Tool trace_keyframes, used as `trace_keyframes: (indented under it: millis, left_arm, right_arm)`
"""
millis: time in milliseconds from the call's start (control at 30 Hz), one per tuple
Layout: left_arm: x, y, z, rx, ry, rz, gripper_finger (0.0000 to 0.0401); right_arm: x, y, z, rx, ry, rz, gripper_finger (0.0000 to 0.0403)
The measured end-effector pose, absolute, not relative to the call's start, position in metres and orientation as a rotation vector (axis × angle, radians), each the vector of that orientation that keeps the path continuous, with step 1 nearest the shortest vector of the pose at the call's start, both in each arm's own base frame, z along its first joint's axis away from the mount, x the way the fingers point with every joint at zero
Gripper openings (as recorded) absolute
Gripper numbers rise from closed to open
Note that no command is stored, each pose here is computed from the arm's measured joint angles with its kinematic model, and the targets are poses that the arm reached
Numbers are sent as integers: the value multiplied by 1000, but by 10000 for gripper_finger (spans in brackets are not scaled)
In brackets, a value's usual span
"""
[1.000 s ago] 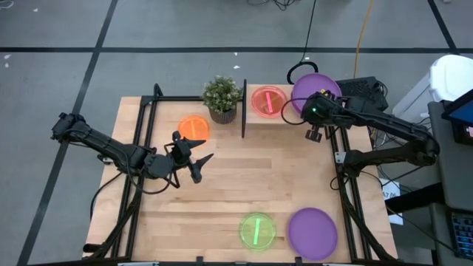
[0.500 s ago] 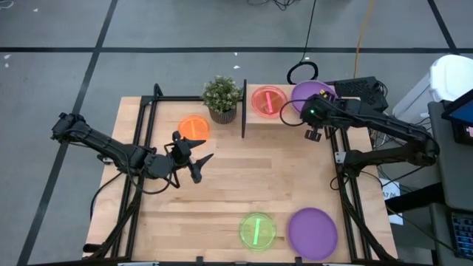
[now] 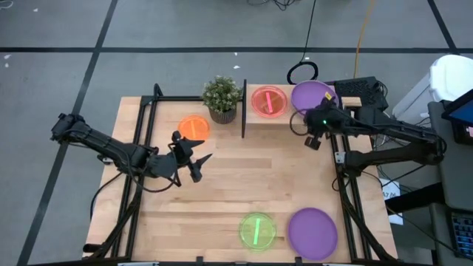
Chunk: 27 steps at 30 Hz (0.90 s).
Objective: Place and stack plates onto a shelf
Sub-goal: Stack the light orange plate on top of the light pink plate on the shelf
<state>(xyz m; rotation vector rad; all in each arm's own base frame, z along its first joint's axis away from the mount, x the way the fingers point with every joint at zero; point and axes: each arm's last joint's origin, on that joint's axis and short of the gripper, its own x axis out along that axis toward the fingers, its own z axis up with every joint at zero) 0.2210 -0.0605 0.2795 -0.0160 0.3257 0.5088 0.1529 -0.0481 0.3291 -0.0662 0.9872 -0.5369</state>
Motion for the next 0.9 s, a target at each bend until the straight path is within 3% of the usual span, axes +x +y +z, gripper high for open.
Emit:
trace_keyframes:
  millis: [167,400,567,900]
  left_arm:
    - [220,-57,274,-39,386,483,271]
    - [216,-54,267,-1,463,494,271]
    - [213,-47,263,35,498,586,271]
    - [208,-26,253,1,623,665,271]
  right_arm:
    - [159,-24,330,22,897,-466,94]
    - [180,13,310,-19,750,-268,93]
    - [187,35,287,-37,676,-157,93]
    - [180,55,253,-9,726,-83,93]
